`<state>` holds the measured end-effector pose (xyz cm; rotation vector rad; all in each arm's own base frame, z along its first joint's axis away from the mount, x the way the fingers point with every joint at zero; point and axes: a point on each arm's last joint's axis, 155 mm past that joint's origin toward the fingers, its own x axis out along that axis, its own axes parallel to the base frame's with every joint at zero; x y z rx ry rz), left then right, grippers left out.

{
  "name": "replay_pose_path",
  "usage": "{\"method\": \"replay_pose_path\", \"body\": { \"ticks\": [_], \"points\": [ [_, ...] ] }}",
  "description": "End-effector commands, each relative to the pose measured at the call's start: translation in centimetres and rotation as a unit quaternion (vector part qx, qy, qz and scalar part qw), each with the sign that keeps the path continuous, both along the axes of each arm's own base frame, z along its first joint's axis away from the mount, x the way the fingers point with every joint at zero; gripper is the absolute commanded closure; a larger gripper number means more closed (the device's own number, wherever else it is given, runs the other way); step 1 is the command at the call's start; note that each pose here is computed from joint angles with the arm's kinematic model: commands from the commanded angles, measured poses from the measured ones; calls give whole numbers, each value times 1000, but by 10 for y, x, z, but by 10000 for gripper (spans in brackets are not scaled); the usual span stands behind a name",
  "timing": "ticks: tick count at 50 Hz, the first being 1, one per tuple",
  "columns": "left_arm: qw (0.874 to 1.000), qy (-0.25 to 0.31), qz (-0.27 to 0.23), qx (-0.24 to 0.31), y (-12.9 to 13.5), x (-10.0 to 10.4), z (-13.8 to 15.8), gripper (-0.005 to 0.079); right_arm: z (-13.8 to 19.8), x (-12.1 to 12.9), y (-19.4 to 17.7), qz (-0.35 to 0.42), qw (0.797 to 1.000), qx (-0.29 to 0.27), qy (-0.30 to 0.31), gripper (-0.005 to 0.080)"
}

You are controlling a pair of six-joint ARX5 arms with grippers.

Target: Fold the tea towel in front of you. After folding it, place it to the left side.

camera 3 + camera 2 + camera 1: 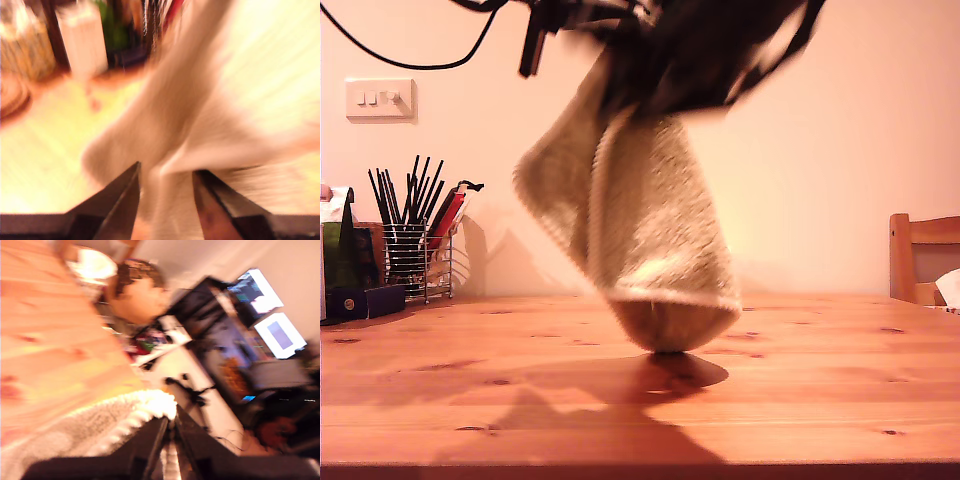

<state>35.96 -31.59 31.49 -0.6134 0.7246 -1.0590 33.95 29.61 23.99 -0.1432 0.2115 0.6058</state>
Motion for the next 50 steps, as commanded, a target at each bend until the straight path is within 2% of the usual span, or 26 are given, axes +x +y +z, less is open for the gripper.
{"method": "replay_pose_path", "body": {
  "ticks": [1, 6, 11, 25, 40, 43, 45, 50],
  "points": [
    [1000, -27, 0, 0, 1, 0, 10, 762, 4, -3, -6, -5, 1000, -1, -1, 439],
    [1000, -30, 2, 5, 2, 1, 8, 762, 20, -6, -19, -19, 1000, -7, -19, 391],
    [1000, -21, -1, 9, 0, -2, 4, 762, 33, -7, -25, -26, 999, -18, -43, 386],
    [1000, -21, -21, 9, -14, -15, 4, 762, 51, -7, -21, -16, 998, -26, -54, 386],
    [999, -21, -36, -5, -28, -26, 11, 762, 34, -13, -19, 2, 998, -61, -33, 408],
    [999, -17, -36, -4, -28, -26, 10, 762, 34, -12, -21, -5, 997, -63, -34, 436],
    [999, -15, -38, -4, -28, -27, 10, 762, 34, -11, -22, -9, 997, -64, -35, 486],
    [999, -11, -48, -6, -29, -31, 10, 762, 32, -11, -24, -12, 997, -74, -37, 676]
  ]
}}
